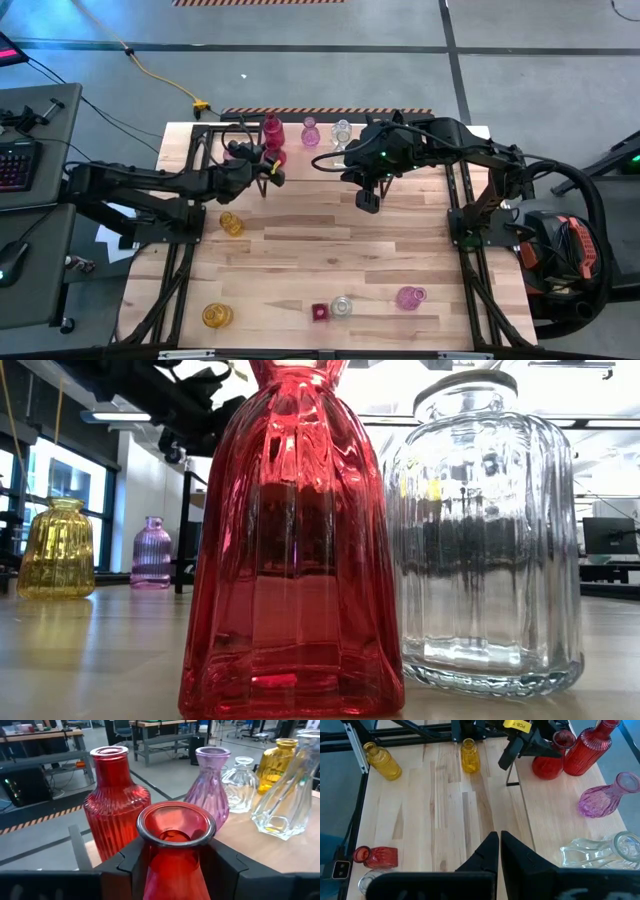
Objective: Sort vases onto shelf
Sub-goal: Put the right red vase on the shelf aligned with the other red vase
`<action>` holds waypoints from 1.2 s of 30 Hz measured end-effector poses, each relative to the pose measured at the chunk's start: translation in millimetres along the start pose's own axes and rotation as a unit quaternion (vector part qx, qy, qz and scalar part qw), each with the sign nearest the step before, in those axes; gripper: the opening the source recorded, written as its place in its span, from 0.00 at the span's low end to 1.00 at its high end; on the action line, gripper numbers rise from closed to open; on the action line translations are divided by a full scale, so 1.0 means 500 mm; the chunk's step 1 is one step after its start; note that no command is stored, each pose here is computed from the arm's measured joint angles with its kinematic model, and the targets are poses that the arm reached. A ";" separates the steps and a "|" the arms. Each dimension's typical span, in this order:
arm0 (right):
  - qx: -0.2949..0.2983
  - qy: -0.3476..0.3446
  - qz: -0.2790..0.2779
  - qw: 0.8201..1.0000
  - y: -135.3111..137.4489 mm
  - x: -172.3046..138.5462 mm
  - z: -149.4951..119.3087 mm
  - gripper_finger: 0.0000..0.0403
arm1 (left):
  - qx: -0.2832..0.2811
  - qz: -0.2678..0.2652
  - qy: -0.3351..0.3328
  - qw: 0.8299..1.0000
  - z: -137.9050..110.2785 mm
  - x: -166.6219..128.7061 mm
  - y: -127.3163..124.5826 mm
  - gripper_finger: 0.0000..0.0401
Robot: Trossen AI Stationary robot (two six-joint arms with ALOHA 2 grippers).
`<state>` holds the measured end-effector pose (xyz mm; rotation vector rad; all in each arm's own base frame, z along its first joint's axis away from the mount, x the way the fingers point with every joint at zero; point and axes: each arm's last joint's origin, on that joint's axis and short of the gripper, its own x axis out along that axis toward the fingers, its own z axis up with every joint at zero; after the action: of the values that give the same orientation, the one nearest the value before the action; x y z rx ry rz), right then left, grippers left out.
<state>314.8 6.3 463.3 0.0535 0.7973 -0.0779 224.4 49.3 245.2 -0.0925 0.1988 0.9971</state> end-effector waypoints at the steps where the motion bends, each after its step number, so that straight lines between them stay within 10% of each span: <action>1: 0.000 0.000 0.000 1.000 0.000 0.000 0.000 0.00 | 0.000 0.003 0.000 1.000 0.000 0.002 0.002 0.37; 36: 0.000 0.000 0.000 1.000 0.000 0.000 0.000 0.00 | 0.000 0.002 -0.003 1.000 0.013 0.006 0.022 0.46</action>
<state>314.8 6.5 463.4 0.0533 0.7969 -0.0771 217.4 58.7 250.9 -0.0901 0.1935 1.0016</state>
